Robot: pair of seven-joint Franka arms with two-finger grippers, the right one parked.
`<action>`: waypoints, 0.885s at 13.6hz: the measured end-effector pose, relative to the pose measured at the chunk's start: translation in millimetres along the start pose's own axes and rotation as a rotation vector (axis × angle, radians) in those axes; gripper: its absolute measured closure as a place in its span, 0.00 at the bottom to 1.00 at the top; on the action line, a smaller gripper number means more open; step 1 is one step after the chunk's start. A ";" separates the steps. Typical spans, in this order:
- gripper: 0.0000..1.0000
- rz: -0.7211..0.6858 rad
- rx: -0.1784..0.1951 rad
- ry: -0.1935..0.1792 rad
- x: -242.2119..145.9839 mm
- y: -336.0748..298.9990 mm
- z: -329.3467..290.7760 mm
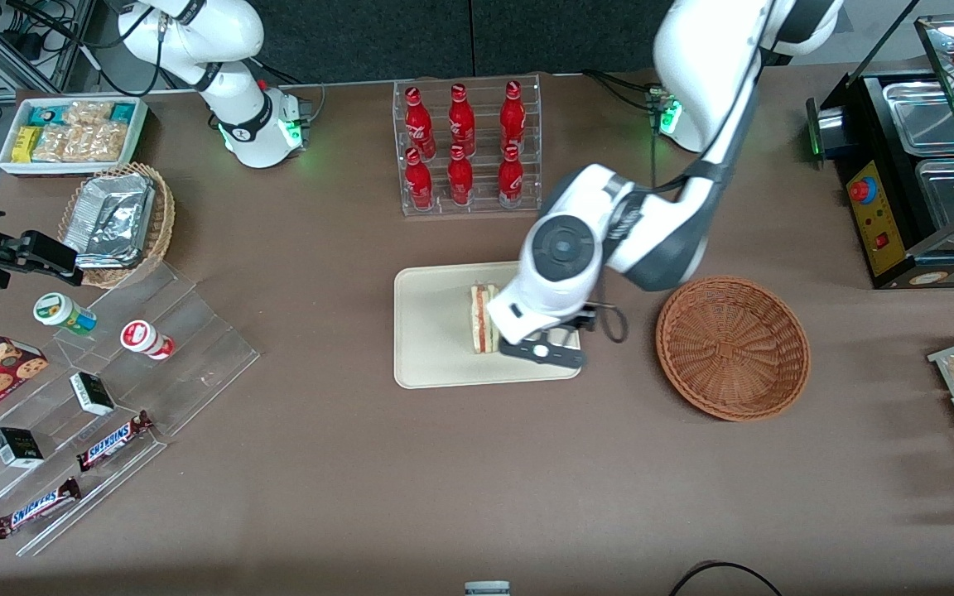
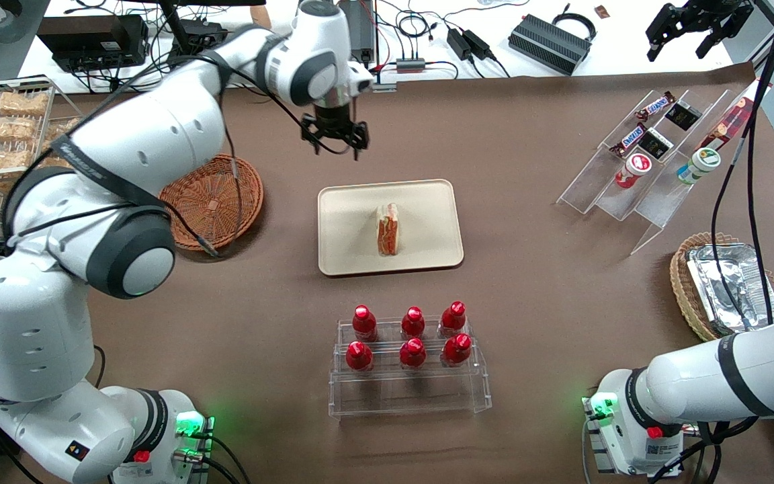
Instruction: Place sandwich from basket to tray
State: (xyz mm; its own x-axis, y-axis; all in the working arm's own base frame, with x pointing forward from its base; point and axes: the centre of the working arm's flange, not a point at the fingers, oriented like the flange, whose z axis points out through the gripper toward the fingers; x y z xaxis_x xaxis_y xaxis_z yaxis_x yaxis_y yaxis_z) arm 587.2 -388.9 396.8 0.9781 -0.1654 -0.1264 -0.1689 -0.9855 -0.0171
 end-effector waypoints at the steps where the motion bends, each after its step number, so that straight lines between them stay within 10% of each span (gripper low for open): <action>1: 0.00 -0.026 0.000 0.006 5.2 -24.2 -12.6; 12: 0.00 -0.111 -0.041 -0.005 3.9 -250.6 -79.7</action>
State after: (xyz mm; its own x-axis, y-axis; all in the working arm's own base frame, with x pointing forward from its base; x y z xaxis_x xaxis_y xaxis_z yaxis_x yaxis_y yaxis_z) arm 643.0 -145.7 479.7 0.9899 -0.0549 -0.1310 -0.0541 -0.9985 0.0097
